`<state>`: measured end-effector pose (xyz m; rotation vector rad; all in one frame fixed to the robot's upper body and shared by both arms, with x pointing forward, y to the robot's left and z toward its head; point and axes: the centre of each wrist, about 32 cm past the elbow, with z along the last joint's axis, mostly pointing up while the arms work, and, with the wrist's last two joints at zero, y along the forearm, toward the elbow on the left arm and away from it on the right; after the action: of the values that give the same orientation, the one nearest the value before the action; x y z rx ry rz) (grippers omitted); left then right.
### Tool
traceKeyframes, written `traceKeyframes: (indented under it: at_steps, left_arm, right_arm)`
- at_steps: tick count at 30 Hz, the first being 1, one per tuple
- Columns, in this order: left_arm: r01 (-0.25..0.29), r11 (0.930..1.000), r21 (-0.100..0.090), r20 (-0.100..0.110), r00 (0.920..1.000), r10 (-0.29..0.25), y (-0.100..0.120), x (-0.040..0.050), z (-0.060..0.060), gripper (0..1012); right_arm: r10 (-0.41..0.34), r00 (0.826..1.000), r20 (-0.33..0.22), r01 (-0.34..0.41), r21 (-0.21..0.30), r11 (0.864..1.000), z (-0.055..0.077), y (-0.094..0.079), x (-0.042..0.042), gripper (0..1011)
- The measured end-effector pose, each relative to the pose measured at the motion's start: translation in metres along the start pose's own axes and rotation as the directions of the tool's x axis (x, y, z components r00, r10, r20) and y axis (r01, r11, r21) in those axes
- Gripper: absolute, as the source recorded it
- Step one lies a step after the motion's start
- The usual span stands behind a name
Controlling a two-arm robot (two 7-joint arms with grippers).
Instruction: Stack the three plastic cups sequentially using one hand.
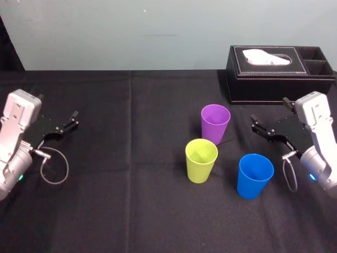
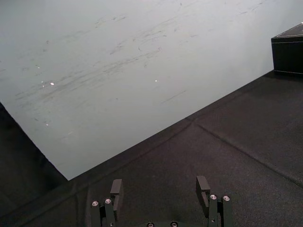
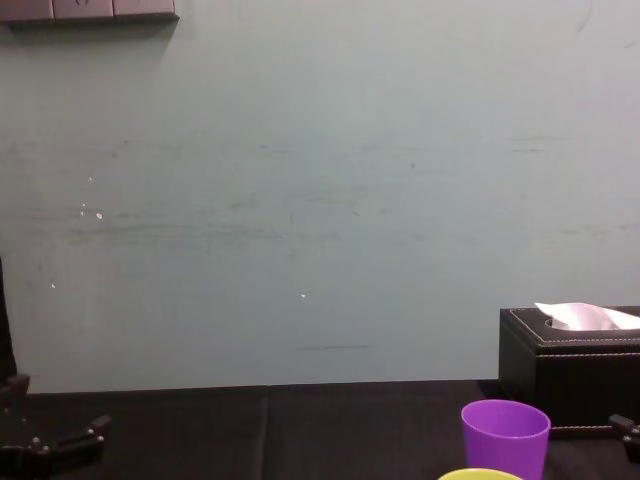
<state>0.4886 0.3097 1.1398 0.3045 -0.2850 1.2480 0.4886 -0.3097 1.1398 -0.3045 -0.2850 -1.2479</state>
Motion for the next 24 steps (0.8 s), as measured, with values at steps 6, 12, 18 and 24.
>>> traceKeyframes:
  at_steps: [6, 12, 18, 24]
  left_arm:
    - [0.0, 1.0, 0.0, 0.0, 1.0, 0.0, 0.0, 0.0, 0.0, 1011]
    - [0.0, 1.0, 0.0, 0.0, 1.0, 0.0, 0.0, 0.0, 0.0, 1011]
    - [0.0, 1.0, 0.0, 0.0, 1.0, 0.0, 0.0, 0.0, 0.0, 1011]
    - [0.0, 1.0, 0.0, 0.0, 1.0, 0.0, 0.0, 0.0, 0.0, 1011]
  right_arm:
    - [0.0, 1.0, 0.0, 0.0, 0.0, 1.0, 0.0, 0.0, 0.0, 1003]
    - [0.0, 1.0, 0.0, 0.0, 0.0, 1.0, 0.0, 0.0, 0.0, 1003]
    - [0.0, 1.0, 0.0, 0.0, 0.001, 1.0, 0.0, 0.0, 0.0, 1003]
    - [0.007, 1.0, -0.023, -0.007, 0.022, 1.0, 0.012, -0.002, 0.0009, 1003]
